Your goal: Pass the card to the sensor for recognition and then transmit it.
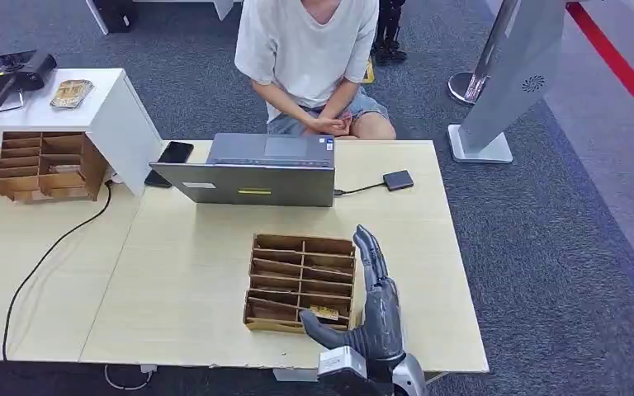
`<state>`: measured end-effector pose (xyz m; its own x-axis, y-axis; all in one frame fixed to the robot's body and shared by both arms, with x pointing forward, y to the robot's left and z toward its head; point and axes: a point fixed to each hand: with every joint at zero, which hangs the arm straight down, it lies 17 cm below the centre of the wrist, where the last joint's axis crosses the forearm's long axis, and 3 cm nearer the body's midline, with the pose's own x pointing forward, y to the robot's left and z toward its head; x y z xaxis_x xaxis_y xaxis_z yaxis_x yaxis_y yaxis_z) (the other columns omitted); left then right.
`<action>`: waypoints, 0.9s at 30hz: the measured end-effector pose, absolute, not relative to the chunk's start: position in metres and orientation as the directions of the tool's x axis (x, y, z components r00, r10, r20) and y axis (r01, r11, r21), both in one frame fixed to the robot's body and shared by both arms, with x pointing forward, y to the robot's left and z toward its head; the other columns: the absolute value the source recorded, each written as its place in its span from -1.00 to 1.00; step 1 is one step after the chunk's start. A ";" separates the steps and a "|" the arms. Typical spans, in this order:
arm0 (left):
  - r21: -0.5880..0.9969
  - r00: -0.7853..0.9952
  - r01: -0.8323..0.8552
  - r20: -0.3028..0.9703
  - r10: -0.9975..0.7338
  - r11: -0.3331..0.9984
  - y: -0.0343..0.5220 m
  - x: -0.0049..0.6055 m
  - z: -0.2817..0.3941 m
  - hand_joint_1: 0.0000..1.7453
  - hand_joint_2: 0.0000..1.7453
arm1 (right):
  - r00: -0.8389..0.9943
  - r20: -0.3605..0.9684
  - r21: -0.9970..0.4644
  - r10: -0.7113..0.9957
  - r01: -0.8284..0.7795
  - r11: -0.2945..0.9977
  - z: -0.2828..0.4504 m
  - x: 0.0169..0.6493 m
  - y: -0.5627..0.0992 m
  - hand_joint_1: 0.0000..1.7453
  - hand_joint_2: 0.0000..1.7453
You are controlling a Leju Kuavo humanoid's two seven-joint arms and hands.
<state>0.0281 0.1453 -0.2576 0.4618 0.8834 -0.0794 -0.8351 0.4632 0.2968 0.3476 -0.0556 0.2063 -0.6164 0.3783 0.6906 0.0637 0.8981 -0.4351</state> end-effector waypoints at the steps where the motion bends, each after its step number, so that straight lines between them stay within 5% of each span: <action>1: 0.296 0.464 -0.834 -0.079 0.883 0.465 0.145 0.028 -0.258 -1.00 -1.00 | -0.617 0.689 -0.439 0.381 0.064 0.896 0.206 0.347 -0.055 -1.00 1.00; 27: 0.294 0.474 -0.829 -0.078 0.877 0.475 0.146 0.029 -0.258 -1.00 -1.00 | -0.571 0.629 -0.589 0.528 0.094 0.803 0.179 0.365 -0.050 -1.00 1.00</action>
